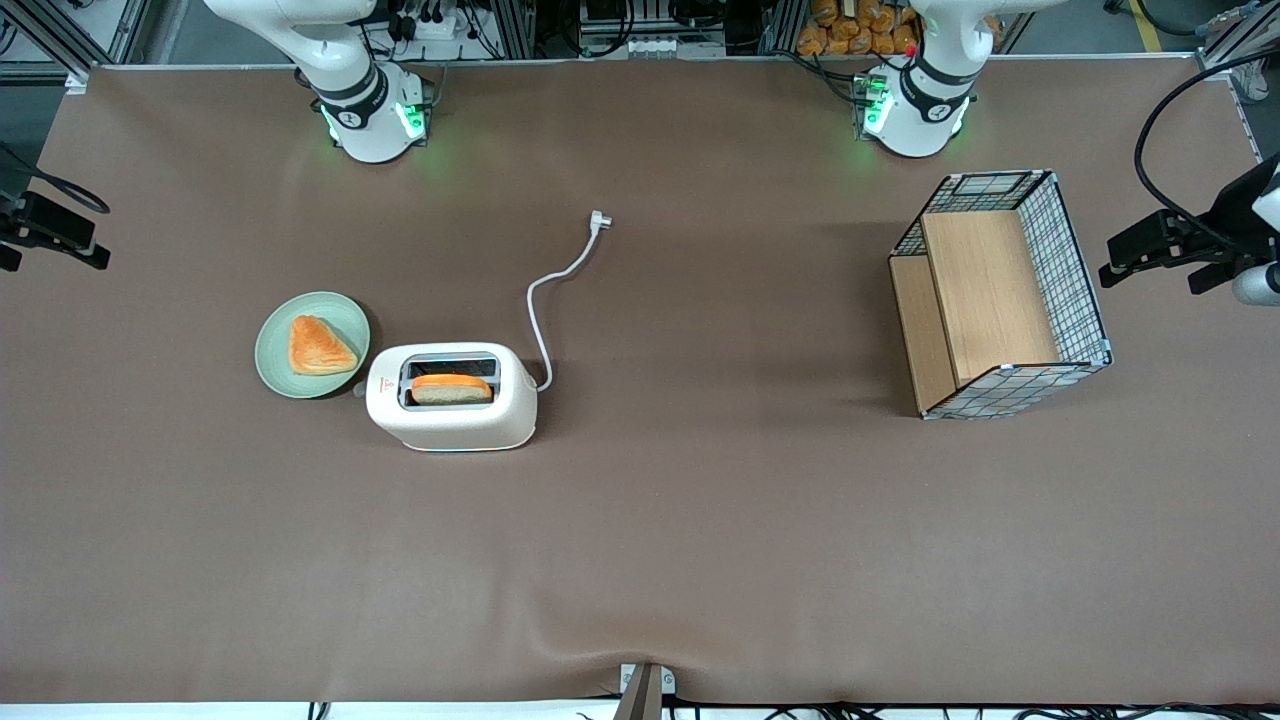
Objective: Press toaster button with right arm
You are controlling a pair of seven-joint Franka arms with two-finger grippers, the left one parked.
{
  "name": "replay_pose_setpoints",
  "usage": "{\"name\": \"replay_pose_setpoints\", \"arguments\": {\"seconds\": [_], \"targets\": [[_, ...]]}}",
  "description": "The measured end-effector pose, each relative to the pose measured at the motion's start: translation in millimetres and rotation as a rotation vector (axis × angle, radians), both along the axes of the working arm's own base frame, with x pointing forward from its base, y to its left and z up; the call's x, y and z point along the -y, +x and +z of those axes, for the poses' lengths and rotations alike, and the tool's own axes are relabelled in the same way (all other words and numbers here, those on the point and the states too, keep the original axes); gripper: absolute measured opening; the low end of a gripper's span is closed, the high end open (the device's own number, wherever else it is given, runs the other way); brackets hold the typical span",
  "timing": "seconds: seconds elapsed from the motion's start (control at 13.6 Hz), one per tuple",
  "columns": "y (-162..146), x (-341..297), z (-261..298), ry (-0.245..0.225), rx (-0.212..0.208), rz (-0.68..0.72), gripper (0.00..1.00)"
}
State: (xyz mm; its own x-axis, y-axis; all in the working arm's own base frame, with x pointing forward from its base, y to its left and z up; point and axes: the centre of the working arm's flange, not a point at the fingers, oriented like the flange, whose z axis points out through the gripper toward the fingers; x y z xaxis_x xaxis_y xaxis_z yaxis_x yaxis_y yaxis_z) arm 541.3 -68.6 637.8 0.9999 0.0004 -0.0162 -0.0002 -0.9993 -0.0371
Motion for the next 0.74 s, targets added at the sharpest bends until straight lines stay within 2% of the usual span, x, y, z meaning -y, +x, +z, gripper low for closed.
{"name": "replay_pose_setpoints", "arguments": {"seconds": [0.74], "targets": [[1.4,-2.9,0.6,-0.024,0.021,0.016,1.0]]}}
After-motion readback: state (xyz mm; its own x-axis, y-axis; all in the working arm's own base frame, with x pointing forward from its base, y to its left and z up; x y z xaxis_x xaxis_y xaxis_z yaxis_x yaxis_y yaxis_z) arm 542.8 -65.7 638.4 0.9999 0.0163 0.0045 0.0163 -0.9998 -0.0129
